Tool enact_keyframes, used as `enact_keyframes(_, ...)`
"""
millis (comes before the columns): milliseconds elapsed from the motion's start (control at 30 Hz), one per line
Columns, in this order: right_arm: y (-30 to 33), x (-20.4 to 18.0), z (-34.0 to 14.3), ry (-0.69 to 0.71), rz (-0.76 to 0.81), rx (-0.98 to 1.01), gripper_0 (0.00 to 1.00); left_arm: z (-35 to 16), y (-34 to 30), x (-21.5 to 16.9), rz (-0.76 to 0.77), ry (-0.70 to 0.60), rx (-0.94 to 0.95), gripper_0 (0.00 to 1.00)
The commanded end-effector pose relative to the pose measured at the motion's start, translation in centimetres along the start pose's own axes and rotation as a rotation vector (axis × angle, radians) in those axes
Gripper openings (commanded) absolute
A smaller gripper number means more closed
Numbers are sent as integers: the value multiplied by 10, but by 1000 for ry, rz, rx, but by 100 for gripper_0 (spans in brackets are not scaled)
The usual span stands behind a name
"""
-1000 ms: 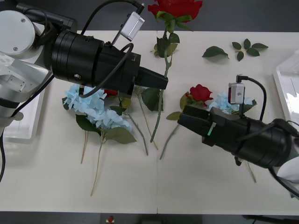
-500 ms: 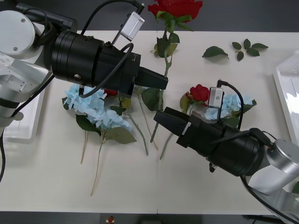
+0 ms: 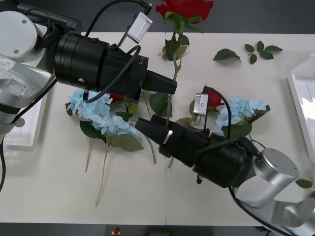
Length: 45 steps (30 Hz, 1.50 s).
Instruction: Put the red flowers into the right box and the blue flowers into the left box
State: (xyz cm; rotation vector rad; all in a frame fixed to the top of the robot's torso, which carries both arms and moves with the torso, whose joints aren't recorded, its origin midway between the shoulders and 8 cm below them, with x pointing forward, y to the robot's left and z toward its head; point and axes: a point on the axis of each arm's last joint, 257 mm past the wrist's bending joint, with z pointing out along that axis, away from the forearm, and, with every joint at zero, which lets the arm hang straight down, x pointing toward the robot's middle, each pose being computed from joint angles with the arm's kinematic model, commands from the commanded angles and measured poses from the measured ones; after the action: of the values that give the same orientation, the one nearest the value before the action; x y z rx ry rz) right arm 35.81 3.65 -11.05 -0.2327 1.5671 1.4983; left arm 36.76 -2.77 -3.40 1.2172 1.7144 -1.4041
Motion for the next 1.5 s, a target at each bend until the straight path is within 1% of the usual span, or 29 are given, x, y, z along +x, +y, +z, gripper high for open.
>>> enact_keyframes(33,22,-14,6,-31,3,-46,72,-1,-10,-19,98,2,-1,0)
enact_keyframes(67,22,-14,6,-32,6,-47,58,-1,-10,-19,98,2,-1,0)
enact_keyframes(100,23,-14,7,-33,8,-50,47,-1,-10,-19,98,2,-1,0)
enact_keyframes(200,25,-16,8,-39,28,-55,28,-1,-10,-19,98,2,-1,0)
enact_keyframes(233,24,-16,8,-39,28,-53,26,-1,-10,-19,98,2,-1,0)
enact_keyframes(300,25,-16,8,-42,31,-55,18,-1,-10,-19,98,2,-1,0)
enact_keyframes(367,24,-16,8,-43,31,-52,11,-1,-10,-19,98,2,-1,0)
enact_keyframes(400,25,-17,9,-44,32,-53,6,-1,-10,-19,98,2,-1,0)
enact_keyframes(467,24,-17,9,-45,34,-52,0,-1,-10,-19,98,2,-1,0)
enact_keyframes(733,25,-20,9,-52,32,-52,0,-1,-10,-19,98,2,-1,1)
enact_keyframes(767,23,-20,9,-52,31,-49,0,-1,-10,-19,98,2,-1,18)
enact_keyframes(800,24,-20,9,-52,32,-50,0,-1,-10,-19,98,2,-1,75)
enact_keyframes(833,23,-20,9,-52,31,-49,0,-1,-10,-19,98,2,-1,90)
enact_keyframes(867,24,-21,9,-54,31,-51,0,-1,-10,-19,98,2,-1,100)
enact_keyframes(1267,12,-28,-1,-45,-4,-20,0,-1,-10,-19,98,2,-1,100)
enact_keyframes(1500,-17,-39,-27,4,-92,58,0,-1,-10,-19,98,2,-1,100)
